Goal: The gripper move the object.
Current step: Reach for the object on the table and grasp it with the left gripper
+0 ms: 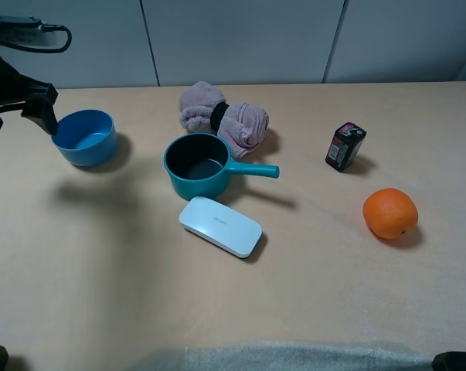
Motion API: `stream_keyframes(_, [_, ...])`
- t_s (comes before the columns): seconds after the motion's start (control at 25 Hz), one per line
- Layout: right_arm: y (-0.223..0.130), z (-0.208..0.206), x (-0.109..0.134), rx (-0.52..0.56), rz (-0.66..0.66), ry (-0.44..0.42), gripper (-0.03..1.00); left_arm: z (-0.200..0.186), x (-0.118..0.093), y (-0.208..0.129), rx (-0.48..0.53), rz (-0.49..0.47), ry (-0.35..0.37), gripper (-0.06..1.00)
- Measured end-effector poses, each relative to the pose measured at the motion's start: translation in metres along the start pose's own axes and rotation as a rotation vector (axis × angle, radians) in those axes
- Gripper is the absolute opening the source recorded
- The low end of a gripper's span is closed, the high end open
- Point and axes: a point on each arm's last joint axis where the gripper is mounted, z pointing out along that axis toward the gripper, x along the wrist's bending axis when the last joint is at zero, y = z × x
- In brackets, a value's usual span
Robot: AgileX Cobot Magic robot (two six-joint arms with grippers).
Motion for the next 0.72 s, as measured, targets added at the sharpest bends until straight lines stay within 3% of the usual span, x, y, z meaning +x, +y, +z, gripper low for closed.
stream_keyframes(0.4, [0.000,0.000,0.000,0.000,0.000,0.000,0.67,0.033,-0.042,0.041,-0.003,0.104,-0.039,0.80])
stream_keyframes(0.72, [0.000,0.000,0.000,0.000,0.000,0.000,0.67,0.058,-0.071,0.044,0.039,0.169,-0.061,0.80])
